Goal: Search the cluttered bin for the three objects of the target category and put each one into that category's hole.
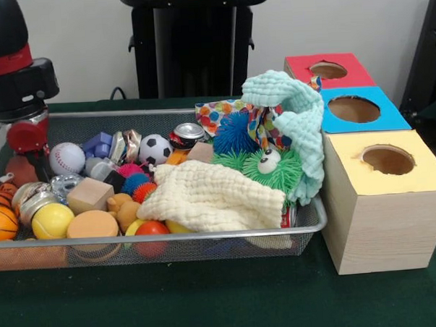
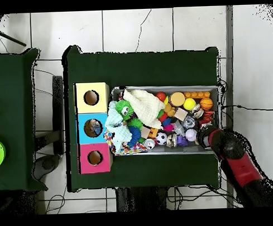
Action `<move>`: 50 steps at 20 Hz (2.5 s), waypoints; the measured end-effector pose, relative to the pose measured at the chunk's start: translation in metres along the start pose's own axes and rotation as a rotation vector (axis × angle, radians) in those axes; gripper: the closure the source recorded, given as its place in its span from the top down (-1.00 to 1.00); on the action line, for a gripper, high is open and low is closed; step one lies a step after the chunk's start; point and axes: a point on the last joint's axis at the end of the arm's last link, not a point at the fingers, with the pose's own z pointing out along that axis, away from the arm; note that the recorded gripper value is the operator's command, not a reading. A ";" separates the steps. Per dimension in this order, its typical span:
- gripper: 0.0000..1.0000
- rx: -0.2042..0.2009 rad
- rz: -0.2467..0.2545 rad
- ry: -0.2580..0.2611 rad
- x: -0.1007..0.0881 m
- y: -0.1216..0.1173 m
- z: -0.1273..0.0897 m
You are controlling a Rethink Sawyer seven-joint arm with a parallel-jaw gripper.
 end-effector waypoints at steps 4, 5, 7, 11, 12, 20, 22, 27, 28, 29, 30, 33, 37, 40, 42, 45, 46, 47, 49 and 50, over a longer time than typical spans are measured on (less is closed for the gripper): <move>1.00 -0.008 0.009 -0.005 0.005 0.003 0.001; 1.00 -0.010 0.013 -0.009 0.007 0.003 0.001; 1.00 -0.014 0.020 -0.017 0.012 0.004 0.001; 1.00 -0.031 0.027 -0.029 0.025 0.016 -0.001; 1.00 -0.037 0.030 -0.035 0.030 0.021 -0.004; 1.00 -0.058 0.066 -0.041 0.069 0.045 -0.015; 1.00 -0.066 0.074 -0.025 0.084 0.051 -0.015; 1.00 -0.081 0.081 0.038 0.114 0.059 -0.008; 1.00 -0.083 0.081 0.044 0.115 0.060 -0.006; 1.00 -0.086 0.082 0.049 0.117 0.061 -0.005; 1.00 -0.089 0.084 0.055 0.118 0.061 -0.004; 1.00 -0.093 0.092 0.071 0.119 0.061 0.000; 1.00 -0.088 0.101 0.079 0.119 0.056 0.004; 1.00 -0.073 0.100 0.076 0.118 0.052 0.005; 1.00 -0.047 0.091 0.077 0.116 0.048 0.003; 1.00 -0.021 0.085 0.086 0.114 0.045 0.001; 1.00 -0.009 0.082 0.091 0.113 0.043 0.000; 1.00 0.002 0.079 0.096 0.111 0.041 -0.001; 1.00 0.030 0.067 0.100 0.100 0.037 -0.006; 1.00 0.034 0.064 0.100 0.097 0.037 -0.007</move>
